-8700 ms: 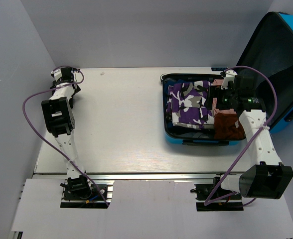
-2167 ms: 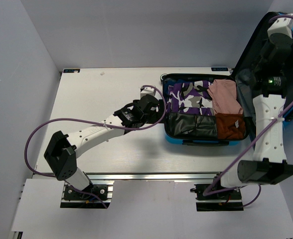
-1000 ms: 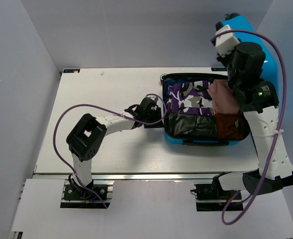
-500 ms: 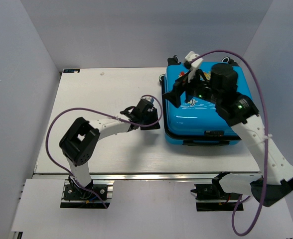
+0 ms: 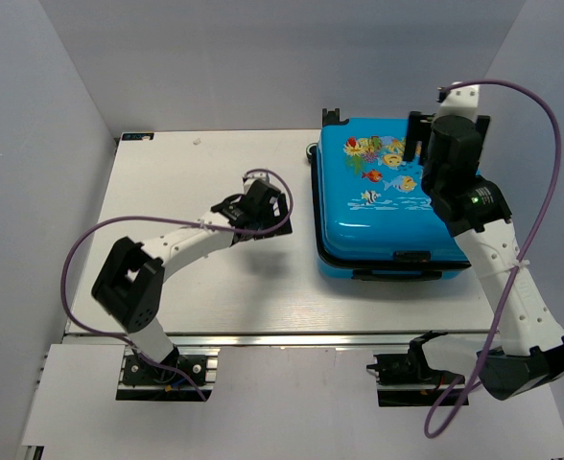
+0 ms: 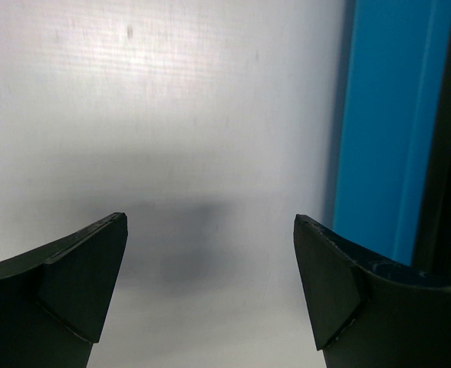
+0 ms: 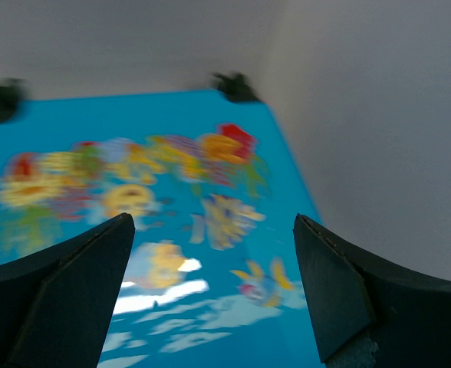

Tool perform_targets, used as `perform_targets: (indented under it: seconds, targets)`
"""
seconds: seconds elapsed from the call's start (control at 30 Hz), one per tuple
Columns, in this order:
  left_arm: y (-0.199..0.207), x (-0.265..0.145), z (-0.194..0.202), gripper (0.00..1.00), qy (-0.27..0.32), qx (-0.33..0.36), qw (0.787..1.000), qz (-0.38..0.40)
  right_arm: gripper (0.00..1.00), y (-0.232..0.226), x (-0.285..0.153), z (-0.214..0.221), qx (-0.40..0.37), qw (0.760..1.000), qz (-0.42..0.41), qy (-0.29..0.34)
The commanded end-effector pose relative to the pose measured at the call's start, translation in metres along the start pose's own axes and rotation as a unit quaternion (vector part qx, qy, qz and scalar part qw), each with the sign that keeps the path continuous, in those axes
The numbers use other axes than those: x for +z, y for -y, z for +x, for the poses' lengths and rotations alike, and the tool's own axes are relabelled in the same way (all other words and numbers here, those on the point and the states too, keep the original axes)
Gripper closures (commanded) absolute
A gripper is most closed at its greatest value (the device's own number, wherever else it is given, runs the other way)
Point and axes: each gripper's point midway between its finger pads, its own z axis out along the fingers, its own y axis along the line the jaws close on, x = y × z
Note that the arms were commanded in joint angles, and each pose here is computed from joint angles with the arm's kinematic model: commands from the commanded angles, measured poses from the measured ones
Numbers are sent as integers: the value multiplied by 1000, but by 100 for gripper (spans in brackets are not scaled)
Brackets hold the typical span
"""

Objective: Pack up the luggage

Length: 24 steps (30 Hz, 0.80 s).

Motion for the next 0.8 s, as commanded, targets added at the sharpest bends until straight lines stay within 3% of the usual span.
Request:
perform_targets:
  seconds: [0.0, 0.03, 0.13, 0.3, 0.43, 0.63, 0.77]
  targets:
    - [-7, 8, -46, 2, 36, 5, 999, -36, 11, 92, -15, 0, -5, 983, 182, -2]
    - [-1, 18, -55, 2, 36, 8, 999, -34, 11, 116, -10, 8, -8, 976, 217, -17]
    - [3, 34, -71, 2, 28, 4, 999, -22, 11, 135, 11, 37, -27, 973, 217, -80]
    - [19, 64, -83, 2, 19, 9, 1000, 6, 11, 181, 62, 136, 10, 948, 213, -238]
    - [22, 83, -84, 2, 8, 28, 1000, 12, 11, 181, 71, 153, 54, 956, 167, -233]
    - [34, 105, -74, 2, -16, 44, 998, 41, 11, 215, 66, 211, 100, 928, 210, -293]
    - [42, 112, -72, 2, -20, 45, 997, 59, 11, 195, 76, 236, 153, 929, 145, -303]
